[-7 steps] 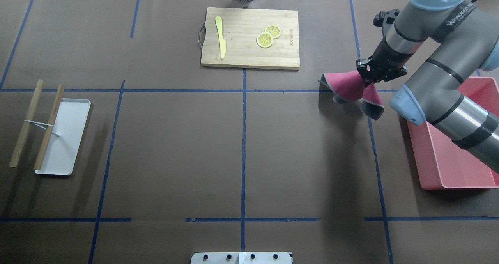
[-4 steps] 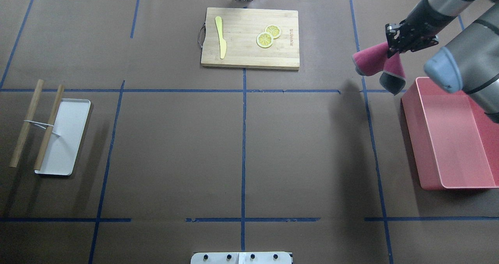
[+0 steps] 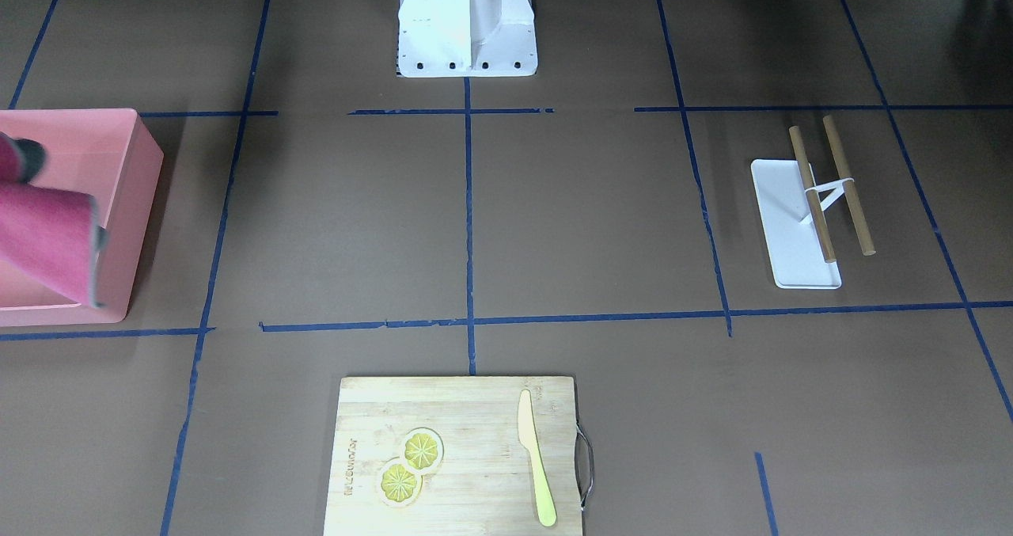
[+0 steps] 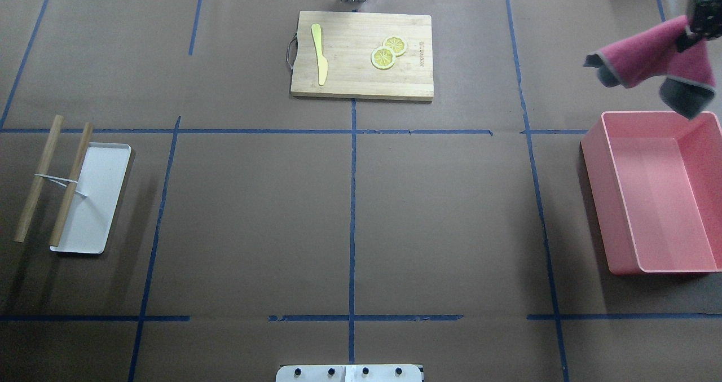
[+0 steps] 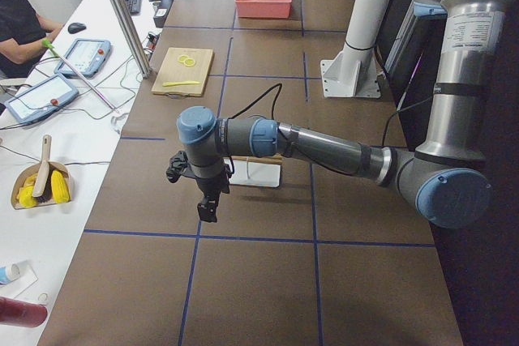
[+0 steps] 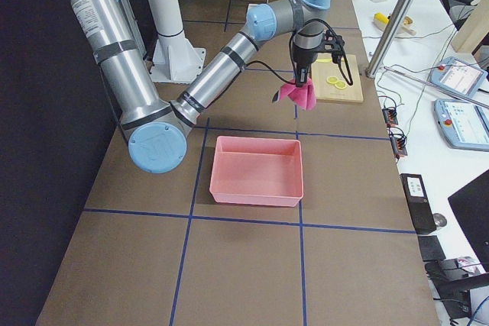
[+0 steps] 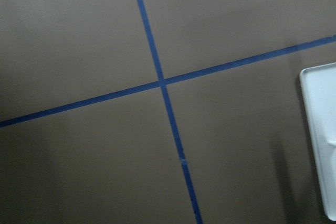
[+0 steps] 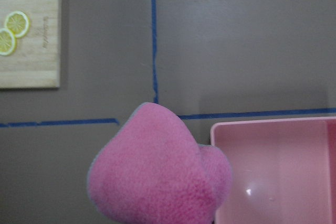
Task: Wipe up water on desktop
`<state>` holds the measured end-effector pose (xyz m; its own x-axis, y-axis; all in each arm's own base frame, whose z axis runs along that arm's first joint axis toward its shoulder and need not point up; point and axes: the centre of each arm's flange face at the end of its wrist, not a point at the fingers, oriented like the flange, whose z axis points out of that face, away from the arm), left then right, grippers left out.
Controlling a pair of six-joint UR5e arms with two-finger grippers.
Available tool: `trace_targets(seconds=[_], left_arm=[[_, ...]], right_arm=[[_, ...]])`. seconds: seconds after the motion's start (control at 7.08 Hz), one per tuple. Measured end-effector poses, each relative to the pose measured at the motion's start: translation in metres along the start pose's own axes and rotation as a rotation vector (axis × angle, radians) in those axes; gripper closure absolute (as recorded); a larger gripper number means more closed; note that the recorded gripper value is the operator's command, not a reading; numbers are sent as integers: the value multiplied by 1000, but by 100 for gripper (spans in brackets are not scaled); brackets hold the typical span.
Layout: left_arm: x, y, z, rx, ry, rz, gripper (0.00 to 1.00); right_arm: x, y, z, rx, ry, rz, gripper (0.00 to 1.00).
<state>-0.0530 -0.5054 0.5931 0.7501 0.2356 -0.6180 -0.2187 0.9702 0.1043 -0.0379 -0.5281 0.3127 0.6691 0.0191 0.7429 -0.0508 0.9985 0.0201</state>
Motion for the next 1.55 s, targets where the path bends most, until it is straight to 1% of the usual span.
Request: trace_targets(seconds=[0.14, 0.28, 0.42, 0.57, 0.71, 0.85, 1.13, 1.55], left_arm=[[-7, 6, 8, -13, 4, -6, 0], [-10, 10, 13, -21, 6, -10, 0], [-12, 13, 16, -26, 8, -14, 0], [-13, 16, 18, -29, 9, -16, 0], [-14, 17, 19, -31, 9, -17, 0], [-14, 17, 19, -33, 9, -18, 0], [-15, 19, 22, -37, 10, -20, 0], [-14, 20, 21, -36, 10, -22, 0]], right_arm=[[53, 18, 6, -31, 21, -59, 100], [90, 32, 18, -68, 29, -87, 100], [114, 43, 31, -99, 33, -85, 99], [132, 53, 45, -117, 34, -80, 97], [144, 58, 56, -120, 33, -84, 47], [148, 60, 65, -121, 29, -93, 0], [142, 60, 76, -132, 23, -112, 0], [139, 59, 74, -124, 25, -123, 0]])
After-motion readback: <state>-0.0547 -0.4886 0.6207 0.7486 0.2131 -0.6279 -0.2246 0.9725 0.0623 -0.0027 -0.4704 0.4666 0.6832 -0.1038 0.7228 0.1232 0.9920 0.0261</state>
